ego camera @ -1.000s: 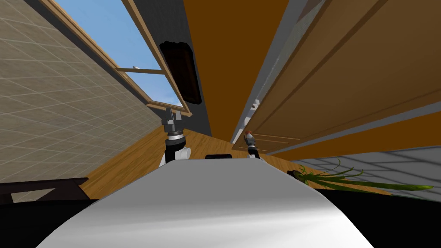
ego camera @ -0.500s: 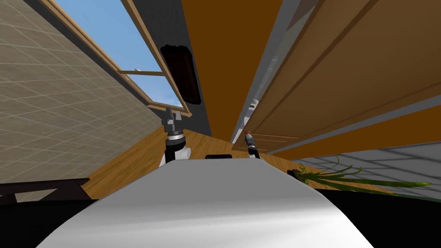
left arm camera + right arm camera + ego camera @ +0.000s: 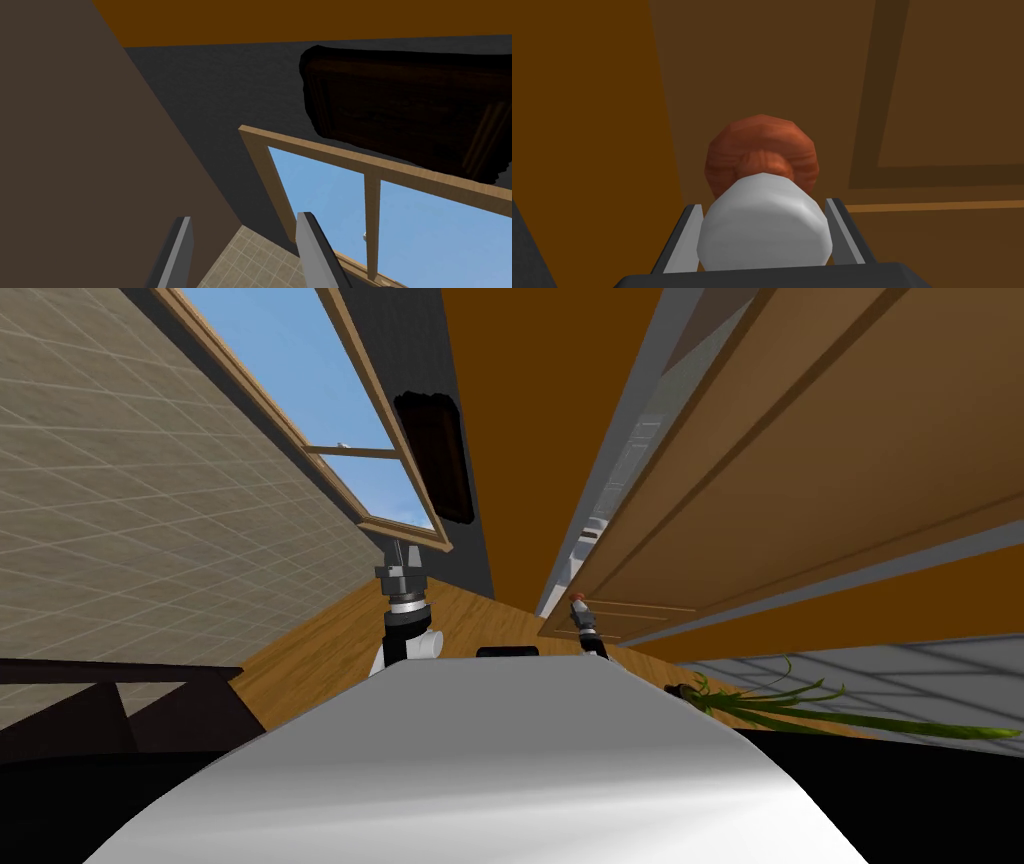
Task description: Pull the door open
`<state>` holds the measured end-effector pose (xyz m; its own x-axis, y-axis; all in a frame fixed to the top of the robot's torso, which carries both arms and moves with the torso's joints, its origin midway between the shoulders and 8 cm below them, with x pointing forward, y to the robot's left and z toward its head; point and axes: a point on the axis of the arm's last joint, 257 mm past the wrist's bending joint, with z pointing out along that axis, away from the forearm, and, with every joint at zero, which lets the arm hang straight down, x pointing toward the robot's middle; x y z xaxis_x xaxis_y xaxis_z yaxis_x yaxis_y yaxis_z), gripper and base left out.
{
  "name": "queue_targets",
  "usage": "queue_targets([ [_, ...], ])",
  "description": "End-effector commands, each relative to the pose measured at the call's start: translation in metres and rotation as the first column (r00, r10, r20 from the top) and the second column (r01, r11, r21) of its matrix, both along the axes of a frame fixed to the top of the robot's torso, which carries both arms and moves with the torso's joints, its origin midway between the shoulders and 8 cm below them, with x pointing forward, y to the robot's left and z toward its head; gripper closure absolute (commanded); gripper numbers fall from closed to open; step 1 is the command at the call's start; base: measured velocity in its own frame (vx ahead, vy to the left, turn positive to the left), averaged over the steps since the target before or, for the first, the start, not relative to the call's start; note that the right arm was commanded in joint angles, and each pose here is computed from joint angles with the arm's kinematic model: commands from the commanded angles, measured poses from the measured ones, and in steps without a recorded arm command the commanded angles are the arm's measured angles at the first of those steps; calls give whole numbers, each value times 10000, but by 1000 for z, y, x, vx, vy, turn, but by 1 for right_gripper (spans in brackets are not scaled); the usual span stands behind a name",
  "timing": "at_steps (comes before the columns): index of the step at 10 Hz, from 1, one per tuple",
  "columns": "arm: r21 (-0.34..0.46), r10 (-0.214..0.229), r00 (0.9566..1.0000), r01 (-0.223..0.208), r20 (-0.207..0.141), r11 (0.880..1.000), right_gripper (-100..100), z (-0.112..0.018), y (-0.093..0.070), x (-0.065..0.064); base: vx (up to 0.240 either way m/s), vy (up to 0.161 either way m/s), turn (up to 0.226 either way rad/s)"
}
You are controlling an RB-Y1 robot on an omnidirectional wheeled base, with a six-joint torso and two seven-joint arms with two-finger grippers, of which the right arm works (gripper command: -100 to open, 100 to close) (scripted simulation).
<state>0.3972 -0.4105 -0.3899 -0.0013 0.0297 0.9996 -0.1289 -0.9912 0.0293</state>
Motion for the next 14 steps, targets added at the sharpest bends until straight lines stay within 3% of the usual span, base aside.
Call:
queue_targets([
  [1,99,265,9996,-265,-9,9996,100,-2,3,-7,-238,-69,168],
  [5,264,860,9963,-859,-8,9960,100,-2,3,-25,-208,-68,149],
  [6,220,737,9973,-735,-74,9971,100,-4,3,-23,-89,-41,39],
  [7,242,1000,9950,-998,-78,9947,100,-5,4,-35,-186,-53,179],
  [10,243,1321,9912,-1319,-39,9910,100,-4,2,-50,-220,-61,131],
  [14,295,1858,9826,-1857,-13,9822,100,-2,1,-75,-190,-58,121],
])
